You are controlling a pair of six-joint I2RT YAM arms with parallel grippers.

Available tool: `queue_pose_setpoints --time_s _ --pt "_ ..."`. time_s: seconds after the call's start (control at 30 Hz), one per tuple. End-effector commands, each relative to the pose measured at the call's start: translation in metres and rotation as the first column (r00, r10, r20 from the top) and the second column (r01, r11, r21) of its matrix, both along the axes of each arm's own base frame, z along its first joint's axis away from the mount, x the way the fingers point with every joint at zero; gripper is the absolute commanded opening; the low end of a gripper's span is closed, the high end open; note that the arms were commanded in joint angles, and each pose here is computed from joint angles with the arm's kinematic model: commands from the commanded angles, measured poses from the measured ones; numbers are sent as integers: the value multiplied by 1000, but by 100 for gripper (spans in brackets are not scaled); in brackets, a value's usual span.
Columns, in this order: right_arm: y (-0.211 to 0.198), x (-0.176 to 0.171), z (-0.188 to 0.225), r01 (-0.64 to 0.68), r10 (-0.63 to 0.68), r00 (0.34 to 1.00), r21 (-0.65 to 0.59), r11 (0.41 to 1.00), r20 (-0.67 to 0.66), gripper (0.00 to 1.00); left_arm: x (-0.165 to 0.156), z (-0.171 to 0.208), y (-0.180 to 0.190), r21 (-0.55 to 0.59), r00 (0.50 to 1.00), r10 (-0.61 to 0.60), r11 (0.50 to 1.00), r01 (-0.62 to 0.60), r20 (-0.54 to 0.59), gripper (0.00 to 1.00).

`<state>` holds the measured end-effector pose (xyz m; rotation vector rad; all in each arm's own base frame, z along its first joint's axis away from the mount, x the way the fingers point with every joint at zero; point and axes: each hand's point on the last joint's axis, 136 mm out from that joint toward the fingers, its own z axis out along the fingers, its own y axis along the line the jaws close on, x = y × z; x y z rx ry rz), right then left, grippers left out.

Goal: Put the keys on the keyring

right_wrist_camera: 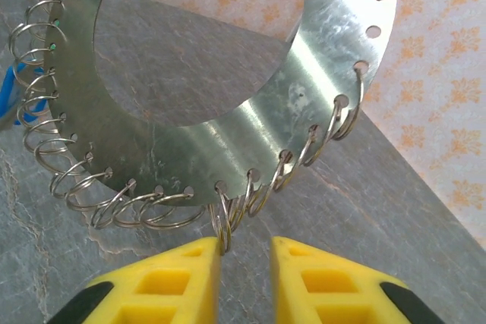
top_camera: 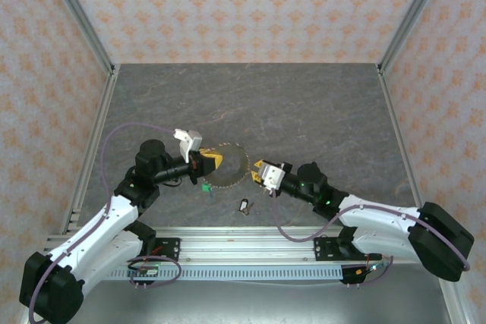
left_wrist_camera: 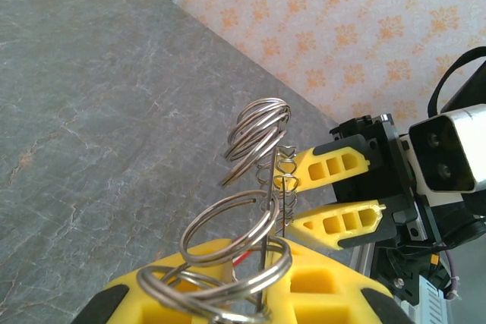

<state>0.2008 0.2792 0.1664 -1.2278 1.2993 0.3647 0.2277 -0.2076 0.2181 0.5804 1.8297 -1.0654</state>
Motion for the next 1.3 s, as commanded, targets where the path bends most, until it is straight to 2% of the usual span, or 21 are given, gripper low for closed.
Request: queue_pose_setpoints --time_s 0.0,0.2,0.43,0.67,0.8,0.87,0.97,1.03,1.1,1.17,1.23,1.27 --pt "-1 -6 2 -17 17 1000 9 1000 1 20 0 26 -2 -24 996 -19 999 21 82 0" --pt "11 -25 -1 -133 136 987 42 990 -86 18 1 25 -1 -21 997 -9 1000 11 78 0" --pt "-1 -7 6 -16 17 1000 39 999 -15 22 1 25 -1 -20 997 -9 1000 10 74 0" --pt "-3 0 11 18 -18 1000 28 999 15 22 2 23 -1 -17 997 -9 1000 10 71 0" --pt "1 7 24 52 -41 996 147 988 -80 27 5 21 -1 -5 997 1 1000 0 72 0" --pt "-5 21 33 140 -106 981 220 965 -162 29 9 19 0 23 995 22 999 -25 100 0" --pt "-27 48 44 358 -241 904 314 879 -354 35 15 12 3 125 983 71 988 -93 172 0" --pt "-51 68 46 528 -320 803 350 774 -503 39 21 7 7 213 960 126 960 -181 249 0" --pt "-72 82 42 664 -342 680 345 664 -649 43 22 3 9 301 929 141 920 -250 341 0" --pt "-87 91 35 770 -297 541 321 552 -787 45 25 1 11 353 899 161 880 -318 408 0" --pt "-88 91 32 819 -176 426 296 491 -887 47 27 -3 12 406 877 150 842 -355 456 0" --pt "-91 91 30 861 -123 347 263 436 -930 47 26 -5 12 434 870 133 825 -363 474 0"
